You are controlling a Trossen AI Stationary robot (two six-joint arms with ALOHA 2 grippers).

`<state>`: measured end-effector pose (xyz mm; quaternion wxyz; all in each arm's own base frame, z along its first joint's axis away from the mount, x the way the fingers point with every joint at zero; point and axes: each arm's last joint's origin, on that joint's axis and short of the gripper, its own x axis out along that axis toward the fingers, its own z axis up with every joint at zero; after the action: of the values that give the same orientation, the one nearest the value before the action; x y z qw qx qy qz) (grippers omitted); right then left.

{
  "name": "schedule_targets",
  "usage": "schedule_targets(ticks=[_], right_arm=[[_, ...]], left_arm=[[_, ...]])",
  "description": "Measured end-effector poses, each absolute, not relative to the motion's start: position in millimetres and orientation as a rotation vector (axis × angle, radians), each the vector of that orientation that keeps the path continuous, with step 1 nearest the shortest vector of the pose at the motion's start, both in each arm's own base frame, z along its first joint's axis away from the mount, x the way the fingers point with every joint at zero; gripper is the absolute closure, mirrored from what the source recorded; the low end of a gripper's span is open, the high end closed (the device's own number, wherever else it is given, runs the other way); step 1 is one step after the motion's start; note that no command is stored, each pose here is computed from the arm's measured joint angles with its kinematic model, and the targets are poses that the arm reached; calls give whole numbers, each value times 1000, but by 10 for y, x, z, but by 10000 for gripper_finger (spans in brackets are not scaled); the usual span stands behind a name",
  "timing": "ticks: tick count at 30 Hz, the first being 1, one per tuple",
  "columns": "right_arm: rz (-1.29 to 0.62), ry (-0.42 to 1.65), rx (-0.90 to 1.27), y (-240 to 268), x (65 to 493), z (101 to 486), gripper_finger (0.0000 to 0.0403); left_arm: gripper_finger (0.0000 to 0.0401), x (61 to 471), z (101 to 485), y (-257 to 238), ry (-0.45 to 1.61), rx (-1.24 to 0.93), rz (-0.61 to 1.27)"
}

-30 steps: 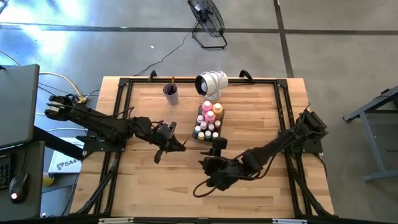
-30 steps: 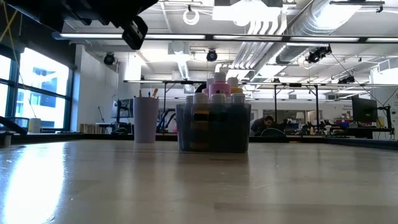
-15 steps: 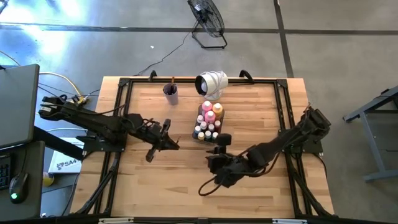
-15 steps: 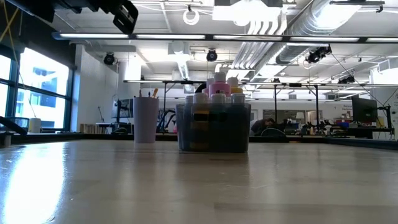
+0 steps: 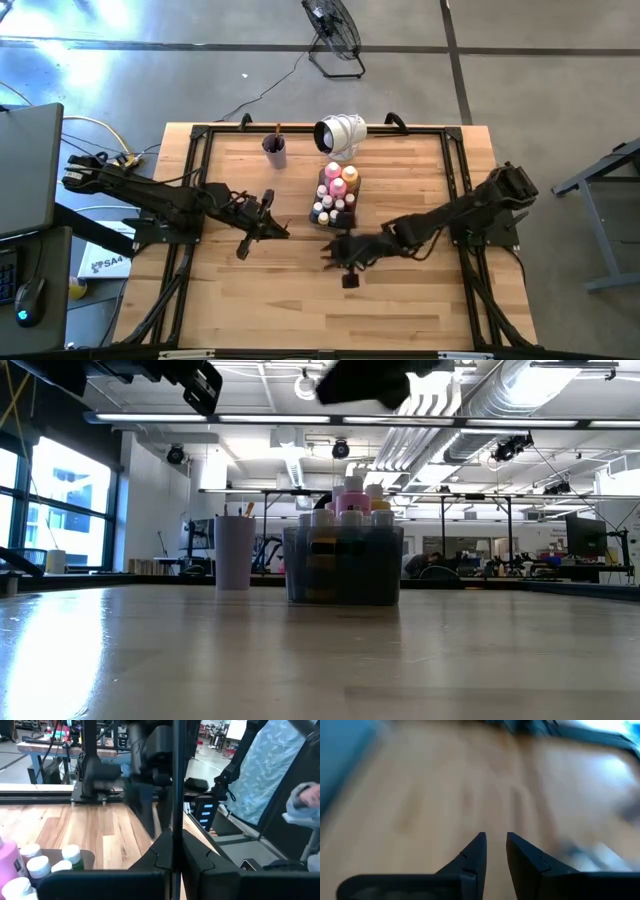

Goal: Pick & Place Paint Supplies
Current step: Put the silver paint brush into the violet cup

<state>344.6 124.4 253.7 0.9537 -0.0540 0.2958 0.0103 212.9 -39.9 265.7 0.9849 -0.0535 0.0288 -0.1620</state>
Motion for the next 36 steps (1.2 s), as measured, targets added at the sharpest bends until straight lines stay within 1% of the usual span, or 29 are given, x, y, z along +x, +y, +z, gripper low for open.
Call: schedule_targets(ticks=[2,4,6,11,18,22,30,33,36], right_arm=[[120,471,-46,1175,3498,2444,342],[189,356,13,1098,3532,2429,347],[218,269,59,1018,3563,2463,351],[137,103,100,831,3634,2620,354],[129,26,238,640,3677,2703,345],[131,38,251,615,3708,2655,322],[147,-76,182,641,3786,2617,244],[116,-94,141,632,3788,2627,234],[123,-99,138,632,3789,2629,235]], left_arm=[[394,2129,2657,-400,58,-107,-326],[394,2129,2657,-399,58,-107,-326],[394,2129,2657,-400,58,-107,-326],[386,2139,2646,-402,61,-105,-326],[394,2153,2631,-403,65,-82,-323],[389,2154,2648,-401,47,-82,-317],[393,2155,2658,-401,36,-82,-317],[390,2155,2657,-401,38,-85,-317],[392,2155,2658,-401,36,-85,-315]])
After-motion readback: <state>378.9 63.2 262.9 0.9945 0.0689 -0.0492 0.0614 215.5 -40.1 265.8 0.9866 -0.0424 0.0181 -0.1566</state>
